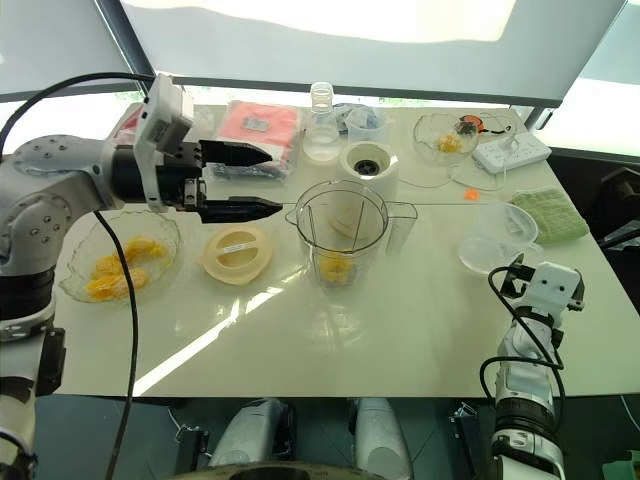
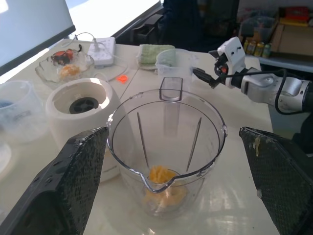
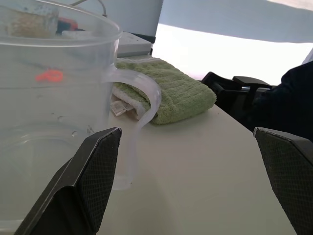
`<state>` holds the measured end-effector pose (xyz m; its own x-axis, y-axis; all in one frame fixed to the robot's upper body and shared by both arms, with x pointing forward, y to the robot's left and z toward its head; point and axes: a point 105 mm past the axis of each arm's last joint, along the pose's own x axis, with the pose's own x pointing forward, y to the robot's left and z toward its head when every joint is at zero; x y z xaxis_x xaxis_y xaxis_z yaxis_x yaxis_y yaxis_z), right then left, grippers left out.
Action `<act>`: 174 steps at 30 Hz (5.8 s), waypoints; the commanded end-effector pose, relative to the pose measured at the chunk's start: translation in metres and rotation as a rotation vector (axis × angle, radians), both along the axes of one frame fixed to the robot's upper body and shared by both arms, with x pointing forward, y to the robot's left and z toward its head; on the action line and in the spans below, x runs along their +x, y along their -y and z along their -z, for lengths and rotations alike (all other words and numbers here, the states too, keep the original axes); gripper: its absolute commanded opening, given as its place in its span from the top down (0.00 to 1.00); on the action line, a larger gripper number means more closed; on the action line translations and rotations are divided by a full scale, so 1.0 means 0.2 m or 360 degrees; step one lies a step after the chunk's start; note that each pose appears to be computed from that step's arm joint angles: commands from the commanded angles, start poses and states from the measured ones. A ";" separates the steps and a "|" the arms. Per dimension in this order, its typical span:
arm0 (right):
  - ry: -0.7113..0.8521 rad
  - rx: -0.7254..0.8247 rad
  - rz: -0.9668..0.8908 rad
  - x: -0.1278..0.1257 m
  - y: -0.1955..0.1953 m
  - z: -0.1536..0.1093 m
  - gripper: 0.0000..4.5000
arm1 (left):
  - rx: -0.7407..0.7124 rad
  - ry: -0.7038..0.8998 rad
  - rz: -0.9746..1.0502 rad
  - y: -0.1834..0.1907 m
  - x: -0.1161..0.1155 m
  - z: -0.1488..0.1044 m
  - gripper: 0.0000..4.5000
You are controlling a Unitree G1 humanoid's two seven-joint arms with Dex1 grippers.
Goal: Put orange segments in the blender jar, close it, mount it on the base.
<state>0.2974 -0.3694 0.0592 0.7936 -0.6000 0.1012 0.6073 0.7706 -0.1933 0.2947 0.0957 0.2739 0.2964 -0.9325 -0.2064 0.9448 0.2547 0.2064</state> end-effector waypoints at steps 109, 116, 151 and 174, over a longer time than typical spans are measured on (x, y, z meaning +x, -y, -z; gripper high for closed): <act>0.0357 -0.2261 -0.1415 0.10 -1.06 -1.26 0.98 | -0.0044 0.0064 -0.0277 -0.14 0.05 0.10 0.00; 0.0379 -0.1869 -0.1469 0.12 -0.99 -1.25 0.98 | -0.0057 0.0065 -0.0278 -0.14 0.05 0.10 0.00; 0.0540 -0.0203 -0.0118 -0.04 -0.08 -0.85 0.98 | -0.0100 0.0115 -0.0107 -0.05 0.04 0.01 0.00; 0.0423 0.0057 0.0243 0.02 -0.03 -0.16 0.98 | -0.0033 0.0087 -0.0143 -0.14 0.04 0.05 0.00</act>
